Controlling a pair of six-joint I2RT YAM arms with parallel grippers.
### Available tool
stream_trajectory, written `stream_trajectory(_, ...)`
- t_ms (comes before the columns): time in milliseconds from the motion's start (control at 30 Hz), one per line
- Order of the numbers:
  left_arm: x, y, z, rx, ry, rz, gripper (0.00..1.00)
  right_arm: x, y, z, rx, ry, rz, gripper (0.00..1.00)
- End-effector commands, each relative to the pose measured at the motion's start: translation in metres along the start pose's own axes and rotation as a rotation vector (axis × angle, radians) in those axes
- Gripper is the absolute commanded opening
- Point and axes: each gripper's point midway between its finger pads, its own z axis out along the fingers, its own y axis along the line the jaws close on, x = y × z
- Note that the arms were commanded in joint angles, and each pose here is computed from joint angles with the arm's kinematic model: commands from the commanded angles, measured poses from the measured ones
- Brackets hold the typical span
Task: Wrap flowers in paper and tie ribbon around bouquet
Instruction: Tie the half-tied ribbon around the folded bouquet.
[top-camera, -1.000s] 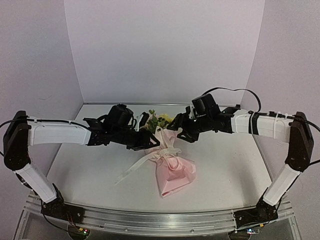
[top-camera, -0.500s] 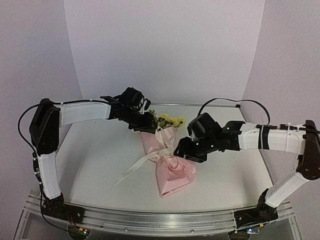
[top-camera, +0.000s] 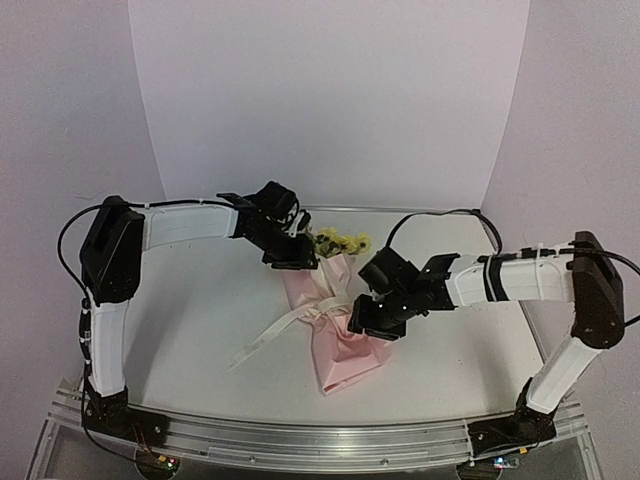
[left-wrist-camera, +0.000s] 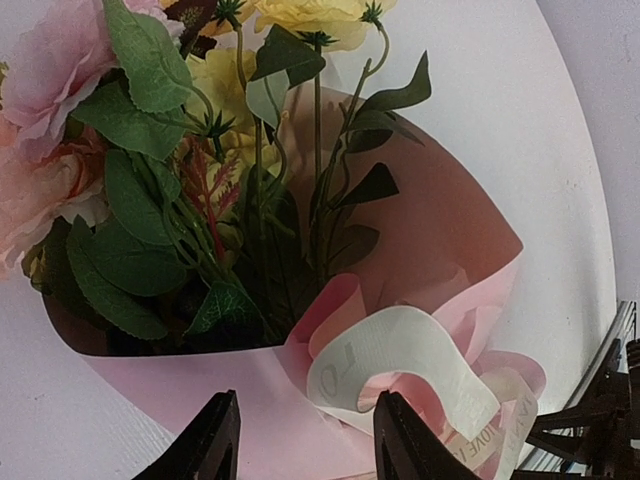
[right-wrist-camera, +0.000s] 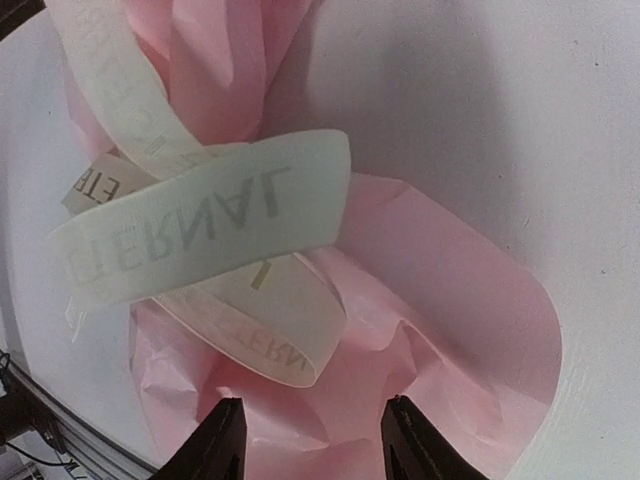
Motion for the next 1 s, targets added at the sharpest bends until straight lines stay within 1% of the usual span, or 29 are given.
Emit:
stream_trajectory(0, -0.017, -0.015, -0.004, 0.042, -0.027, 0.042, 0.48, -0.01, 0.011, 0.008, -0.002, -0.036, 0.012, 0.47)
stream_trajectory(233, -0.022, -0.021, 0.0, 0.075, -0.034, 0.038, 0.46, -0.01, 0.01, 0.018, 0.022, -0.038, 0.019, 0.42)
stream_trajectory(433, -0.022, -0.022, 0.003, 0.088, -0.037, 0.03, 0.4, -0.015, 0.013, 0.02, 0.026, -0.052, 0.027, 0.36)
stream_trajectory(600, -0.023, -0.025, 0.0, 0.101, -0.051, 0.023, 0.24, -0.019, 0.017, 0.017, 0.021, -0.066, 0.032, 0.19)
stream_trajectory(733, -0.022, -0.027, -0.005, 0.112, -0.067, 0.013, 0.12, -0.024, 0.016, 0.014, 0.036, -0.092, 0.026, 0.01)
stream_trajectory(867, -0.016, -0.029, -0.015, 0.12, -0.075, -0.001, 0.01, -0.031, 0.016, 0.001, 0.056, -0.123, 0.007, 0.0)
stream_trajectory(967, -0.011, -0.033, -0.026, 0.127, -0.085, -0.009, 0.0, -0.038, 0.017, -0.016, 0.076, -0.153, -0.012, 0.0)
